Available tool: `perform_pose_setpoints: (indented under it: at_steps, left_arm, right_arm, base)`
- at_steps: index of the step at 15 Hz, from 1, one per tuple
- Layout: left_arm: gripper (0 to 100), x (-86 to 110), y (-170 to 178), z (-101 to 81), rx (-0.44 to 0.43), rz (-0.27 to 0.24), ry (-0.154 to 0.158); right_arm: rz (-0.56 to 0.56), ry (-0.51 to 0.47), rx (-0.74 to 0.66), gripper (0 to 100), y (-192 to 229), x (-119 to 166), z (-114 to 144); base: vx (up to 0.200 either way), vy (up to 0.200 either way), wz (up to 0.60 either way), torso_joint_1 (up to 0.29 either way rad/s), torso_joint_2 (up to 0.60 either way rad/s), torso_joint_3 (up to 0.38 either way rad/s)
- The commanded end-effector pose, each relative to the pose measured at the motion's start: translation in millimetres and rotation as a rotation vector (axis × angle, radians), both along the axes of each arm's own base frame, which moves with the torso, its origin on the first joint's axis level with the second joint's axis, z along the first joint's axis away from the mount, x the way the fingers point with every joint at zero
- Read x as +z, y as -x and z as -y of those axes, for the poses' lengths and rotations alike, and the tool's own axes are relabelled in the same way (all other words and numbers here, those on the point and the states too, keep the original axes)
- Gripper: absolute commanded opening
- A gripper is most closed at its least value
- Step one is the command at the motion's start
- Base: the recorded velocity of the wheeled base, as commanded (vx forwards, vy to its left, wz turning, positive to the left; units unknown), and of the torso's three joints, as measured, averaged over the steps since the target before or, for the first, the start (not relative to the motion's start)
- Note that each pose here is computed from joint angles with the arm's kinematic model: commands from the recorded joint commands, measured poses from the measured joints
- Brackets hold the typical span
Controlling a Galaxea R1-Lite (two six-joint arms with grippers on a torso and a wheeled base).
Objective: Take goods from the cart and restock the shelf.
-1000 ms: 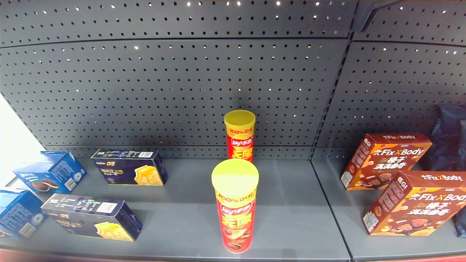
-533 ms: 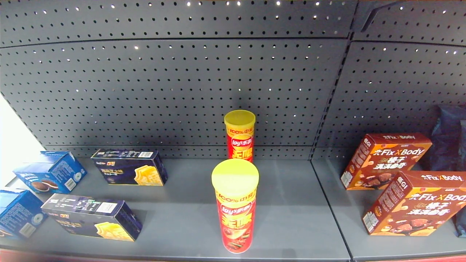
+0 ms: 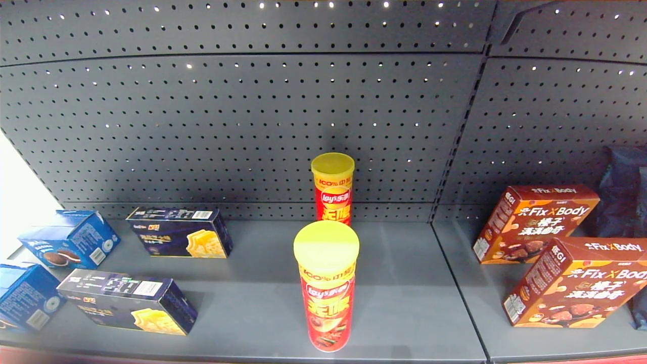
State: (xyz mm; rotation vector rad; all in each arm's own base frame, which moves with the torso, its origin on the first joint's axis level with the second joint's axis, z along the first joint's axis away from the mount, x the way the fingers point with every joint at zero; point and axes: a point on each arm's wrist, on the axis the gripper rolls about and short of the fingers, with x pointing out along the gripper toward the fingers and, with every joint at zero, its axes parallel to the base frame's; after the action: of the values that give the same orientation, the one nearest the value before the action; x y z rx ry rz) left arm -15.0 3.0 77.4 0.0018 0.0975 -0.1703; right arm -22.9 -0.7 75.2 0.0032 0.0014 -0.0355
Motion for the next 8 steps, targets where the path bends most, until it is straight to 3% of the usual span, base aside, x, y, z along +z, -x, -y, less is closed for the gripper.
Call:
perform_pose_setpoints:
  at_steps: [1, 8]
  left_arm:
    - [100, 0.1, -0.3, 0.0, 0.001, -0.002, -0.001]
    - [100, 0.1, -0.3, 0.0, 0.001, -0.002, -0.001]
  right_arm:
    - [-0.002, 0.000, 0.000, 100, -0.1, 0.0, 0.0]
    - [-0.002, 0.000, 0.000, 100, -0.1, 0.0, 0.0]
  base:
    - [0.000, 0.000, 0.00, 0.000, 0.00, 0.000]
    - [0.000, 0.000, 0.00, 0.000, 0.00, 0.000]
